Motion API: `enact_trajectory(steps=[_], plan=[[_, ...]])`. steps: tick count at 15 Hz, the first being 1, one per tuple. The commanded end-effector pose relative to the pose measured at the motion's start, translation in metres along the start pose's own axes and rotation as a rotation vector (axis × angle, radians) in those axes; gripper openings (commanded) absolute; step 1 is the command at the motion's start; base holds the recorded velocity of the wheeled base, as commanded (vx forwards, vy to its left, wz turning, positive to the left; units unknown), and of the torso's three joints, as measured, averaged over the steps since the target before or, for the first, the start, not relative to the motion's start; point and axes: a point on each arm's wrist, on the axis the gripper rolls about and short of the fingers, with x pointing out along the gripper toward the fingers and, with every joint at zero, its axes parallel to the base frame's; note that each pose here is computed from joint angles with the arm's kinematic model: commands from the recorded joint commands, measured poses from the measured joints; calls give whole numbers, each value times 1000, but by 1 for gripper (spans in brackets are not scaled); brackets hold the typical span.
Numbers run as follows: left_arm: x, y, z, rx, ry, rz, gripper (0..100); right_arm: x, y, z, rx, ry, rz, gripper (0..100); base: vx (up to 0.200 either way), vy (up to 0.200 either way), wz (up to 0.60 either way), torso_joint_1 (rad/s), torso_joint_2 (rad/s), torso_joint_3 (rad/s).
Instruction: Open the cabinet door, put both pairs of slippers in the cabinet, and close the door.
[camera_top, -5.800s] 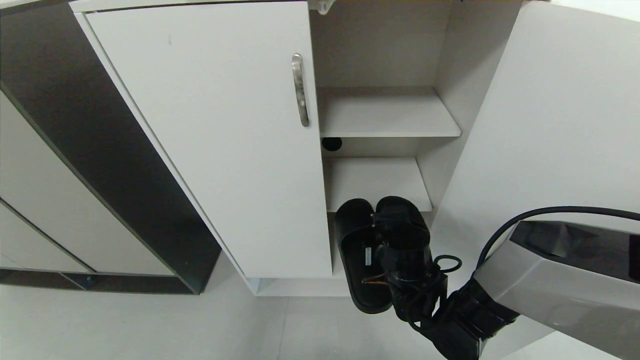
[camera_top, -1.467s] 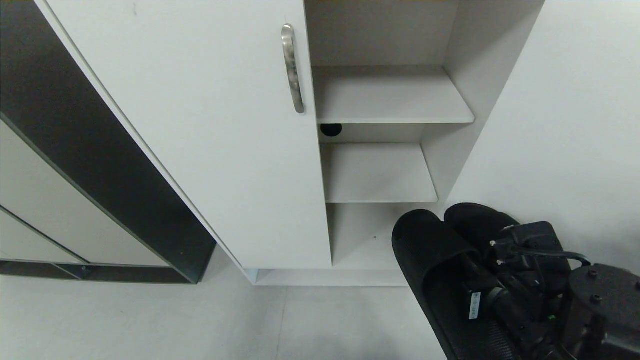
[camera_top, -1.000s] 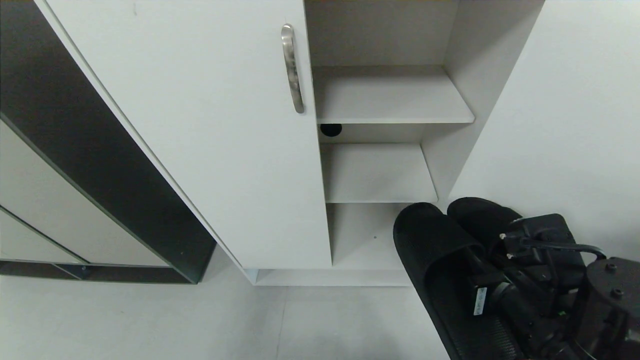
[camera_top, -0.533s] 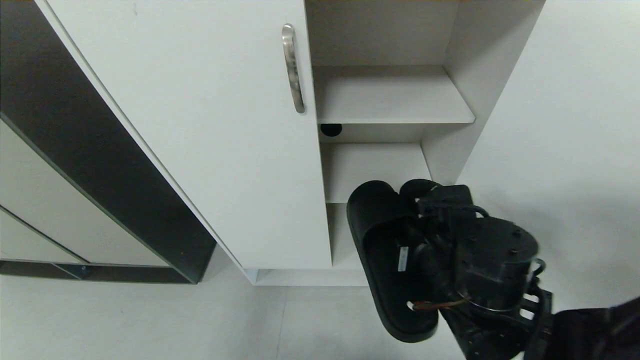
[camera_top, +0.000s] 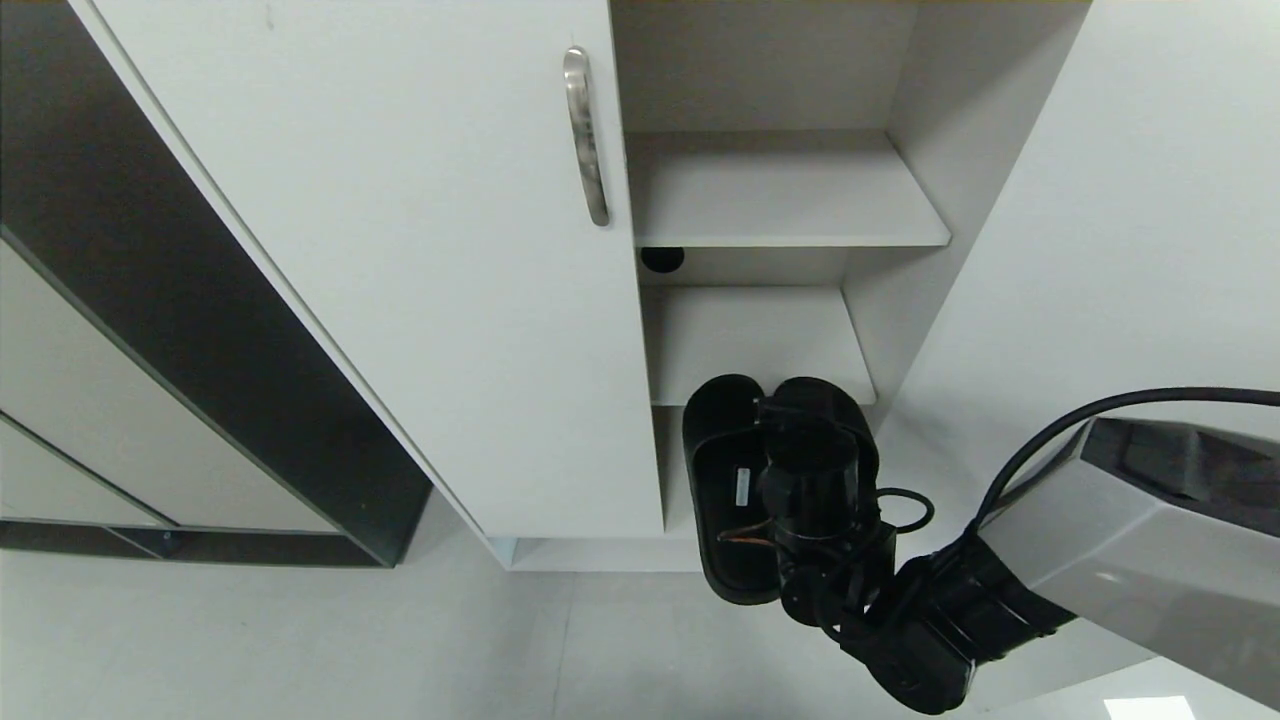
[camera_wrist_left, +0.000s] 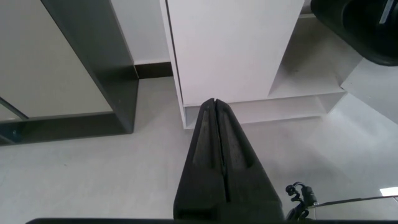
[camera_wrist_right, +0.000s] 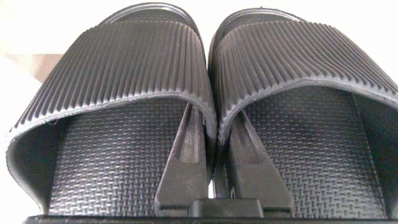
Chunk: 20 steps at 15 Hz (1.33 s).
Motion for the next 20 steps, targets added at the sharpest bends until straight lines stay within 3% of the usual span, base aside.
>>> enact_trajectory(steps=[1,6,14,20], plan=[[0,0,0,0,0,0,0,2,0,-3,-4,3,-6,0,200,0,0,7,7,2],[0,0,0,0,0,0,0,-1,0,6,-7,-12,4,0,200,0,0,1,2,4],[0,0,0,3,-4,0,0,38,8,-7,15,-33,-24,0,0,0,0,0,0,0],[0,0,0,2,-4,0,0,72,16,2,14,-84,-36,0,0,0,0,0,0,0]])
